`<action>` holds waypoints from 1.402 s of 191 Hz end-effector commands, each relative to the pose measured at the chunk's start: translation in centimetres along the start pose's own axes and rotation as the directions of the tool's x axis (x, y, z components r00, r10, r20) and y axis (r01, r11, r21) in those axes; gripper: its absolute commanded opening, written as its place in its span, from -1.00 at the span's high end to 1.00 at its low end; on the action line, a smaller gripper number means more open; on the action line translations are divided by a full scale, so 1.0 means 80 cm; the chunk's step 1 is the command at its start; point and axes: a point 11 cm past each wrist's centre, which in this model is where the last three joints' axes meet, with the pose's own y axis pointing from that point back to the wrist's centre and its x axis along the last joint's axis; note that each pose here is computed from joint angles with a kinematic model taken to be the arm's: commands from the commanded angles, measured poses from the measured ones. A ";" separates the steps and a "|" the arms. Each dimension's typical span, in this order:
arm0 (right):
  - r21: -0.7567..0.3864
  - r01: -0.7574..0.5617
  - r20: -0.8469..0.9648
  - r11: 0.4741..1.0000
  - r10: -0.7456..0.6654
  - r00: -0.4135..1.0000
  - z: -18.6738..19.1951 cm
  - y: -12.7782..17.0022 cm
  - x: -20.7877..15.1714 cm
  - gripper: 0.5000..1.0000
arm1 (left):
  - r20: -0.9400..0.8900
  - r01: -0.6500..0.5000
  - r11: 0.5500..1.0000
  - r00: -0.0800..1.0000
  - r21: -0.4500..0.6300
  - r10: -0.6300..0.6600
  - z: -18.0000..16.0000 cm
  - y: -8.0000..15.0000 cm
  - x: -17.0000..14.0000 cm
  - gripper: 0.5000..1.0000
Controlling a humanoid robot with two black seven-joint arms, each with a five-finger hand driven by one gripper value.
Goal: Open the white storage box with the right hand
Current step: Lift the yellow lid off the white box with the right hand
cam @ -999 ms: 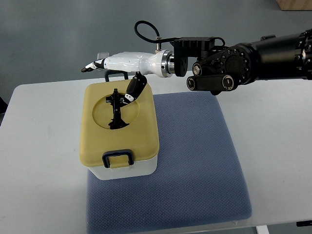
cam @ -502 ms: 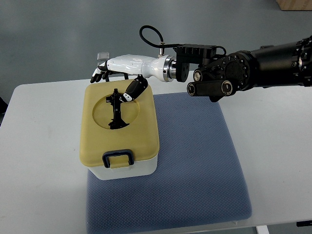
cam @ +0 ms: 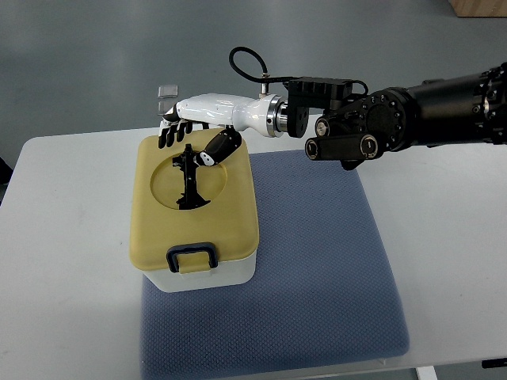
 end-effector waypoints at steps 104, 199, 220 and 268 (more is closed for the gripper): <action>0.029 -0.040 -0.072 0.999 0.042 0.997 -0.033 0.005 0.054 1.00 | 0.000 0.000 1.000 1.000 0.000 0.000 0.000 0.000 0.000 -1.00; -0.102 -0.115 -0.100 0.988 0.105 0.989 0.023 0.137 0.135 1.00 | 0.003 0.002 1.000 1.000 0.001 -0.002 0.000 0.000 -0.001 -1.00; -0.166 -0.118 -0.091 0.979 0.104 0.990 0.057 0.181 0.135 1.00 | 0.003 0.003 1.000 1.000 0.001 -0.003 0.000 0.000 -0.001 -1.00; -0.347 -0.098 -0.049 0.933 0.086 0.995 0.149 0.292 0.079 1.00 | 0.005 0.009 1.000 1.000 0.001 -0.009 -0.001 0.000 -0.004 -1.00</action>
